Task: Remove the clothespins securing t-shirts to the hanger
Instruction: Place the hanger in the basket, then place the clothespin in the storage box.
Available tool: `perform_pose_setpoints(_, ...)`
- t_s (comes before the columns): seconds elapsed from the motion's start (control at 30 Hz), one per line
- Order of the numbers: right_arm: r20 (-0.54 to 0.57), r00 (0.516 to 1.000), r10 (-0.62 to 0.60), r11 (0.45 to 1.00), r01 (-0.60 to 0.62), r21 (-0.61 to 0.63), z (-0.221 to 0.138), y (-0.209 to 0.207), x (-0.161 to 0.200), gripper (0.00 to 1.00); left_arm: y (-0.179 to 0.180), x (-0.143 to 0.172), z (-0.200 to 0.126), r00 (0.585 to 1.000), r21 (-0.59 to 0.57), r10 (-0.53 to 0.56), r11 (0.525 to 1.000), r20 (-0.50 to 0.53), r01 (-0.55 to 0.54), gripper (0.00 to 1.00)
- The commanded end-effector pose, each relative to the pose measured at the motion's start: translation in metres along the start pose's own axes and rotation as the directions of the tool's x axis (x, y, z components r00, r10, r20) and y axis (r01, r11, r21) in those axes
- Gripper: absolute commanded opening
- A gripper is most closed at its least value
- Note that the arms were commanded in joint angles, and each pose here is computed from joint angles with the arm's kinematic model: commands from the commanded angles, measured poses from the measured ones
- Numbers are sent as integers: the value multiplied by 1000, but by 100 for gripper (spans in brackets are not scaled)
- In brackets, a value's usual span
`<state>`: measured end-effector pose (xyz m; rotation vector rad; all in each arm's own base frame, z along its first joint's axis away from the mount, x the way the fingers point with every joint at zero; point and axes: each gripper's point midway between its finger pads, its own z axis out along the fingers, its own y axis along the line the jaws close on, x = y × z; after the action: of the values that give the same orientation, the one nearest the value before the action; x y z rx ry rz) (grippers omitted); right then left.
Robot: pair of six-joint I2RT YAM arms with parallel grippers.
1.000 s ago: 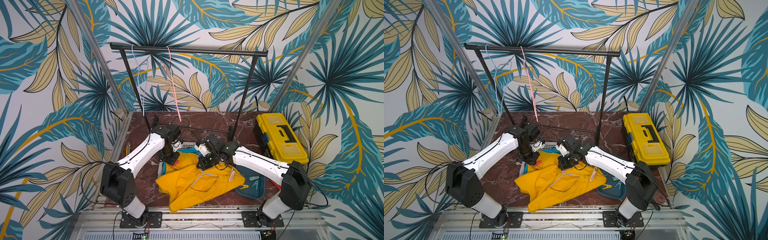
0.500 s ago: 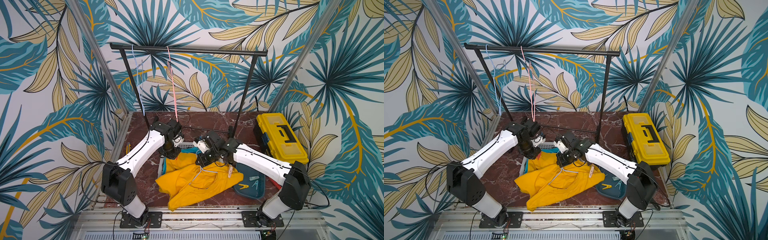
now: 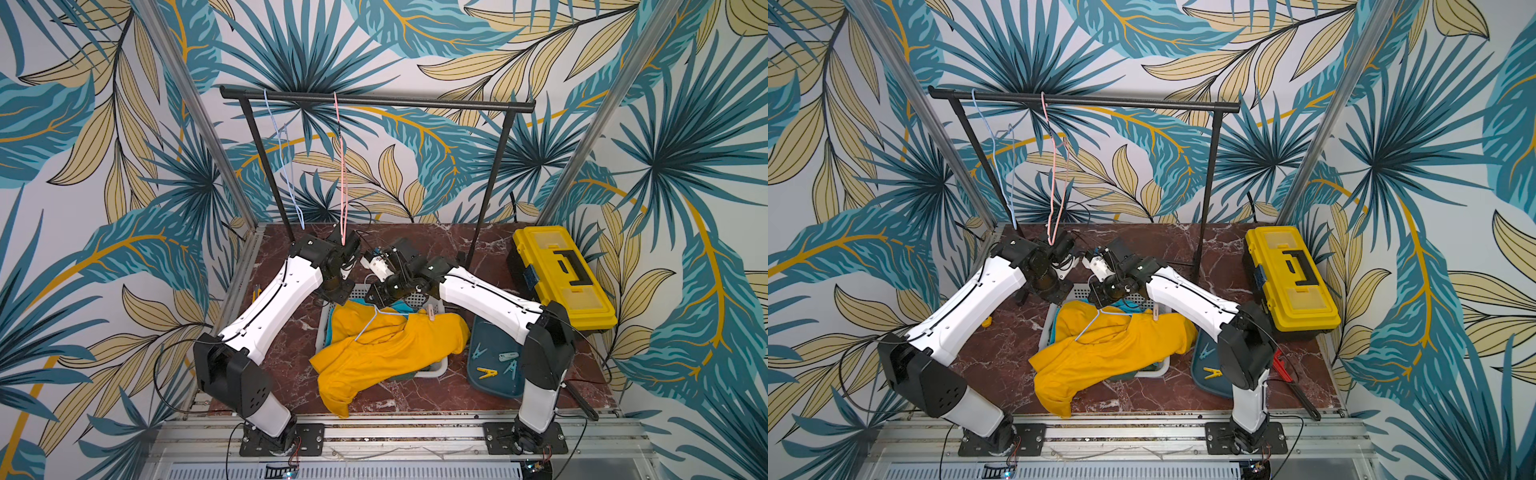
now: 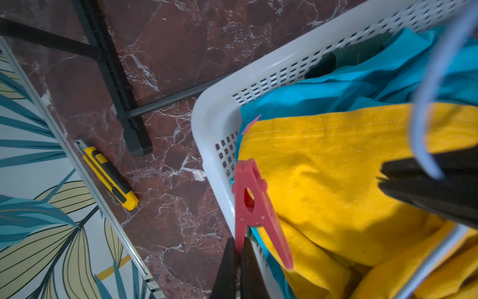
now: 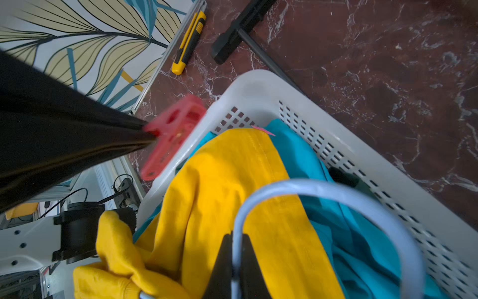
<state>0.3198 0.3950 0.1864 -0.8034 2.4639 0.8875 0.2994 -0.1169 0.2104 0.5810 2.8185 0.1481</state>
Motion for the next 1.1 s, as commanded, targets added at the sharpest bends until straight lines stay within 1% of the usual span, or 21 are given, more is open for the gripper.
perform_pose_setpoints(0.0,13,1000,20,998,-19,-56,20,0,-8,0,14,3,-25,998,-60,-26,998,53,29,0)
perform_pose_setpoints(0.07,4,999,42,997,-42,-64,28,-4,-7,2,13,4,-31,997,-46,-25,999,69,29,0)
perform_pose_setpoints(0.17,7,999,50,996,-50,-70,27,-4,-9,21,5,1,-42,994,14,-30,999,105,29,0)
perform_pose_setpoints(0.23,19,999,45,997,-44,-58,19,-4,-12,29,-10,-1,-46,993,87,4,996,118,-14,0)
perform_pose_setpoints(0.33,37,998,55,998,-55,-8,4,-10,-14,40,-28,-2,-50,988,99,77,991,132,-90,0)
perform_pose_setpoints(0.5,83,992,95,995,-96,8,-21,-10,-8,47,-56,0,-46,983,127,143,979,118,-157,0)
perform_pose_setpoints(0.57,120,985,123,991,-128,31,-35,-14,-1,55,-65,3,-45,982,139,155,976,110,-169,0)
perform_pose_setpoints(0.63,148,977,154,984,-165,66,-49,-21,10,58,-78,9,-44,981,179,168,967,99,-183,0)
perform_pose_setpoints(0.77,208,962,175,968,-207,140,-81,-34,34,61,-96,29,-37,979,213,197,955,59,-205,0)
perform_pose_setpoints(0.87,267,945,188,953,-242,185,-104,-42,48,66,-108,45,-30,977,236,213,949,19,-211,0)
perform_pose_setpoints(0.93,309,929,203,934,-279,225,-118,-50,58,69,-120,57,-27,971,250,238,941,-5,-230,0)
perform_pose_setpoints(1.0,335,917,216,919,-307,246,-129,-56,69,72,-132,65,-27,966,259,260,934,-13,-248,0)
perform_pose_setpoints(1.07,358,904,235,903,-339,263,-138,-61,80,77,-144,67,-32,958,267,286,924,0,-275,0)
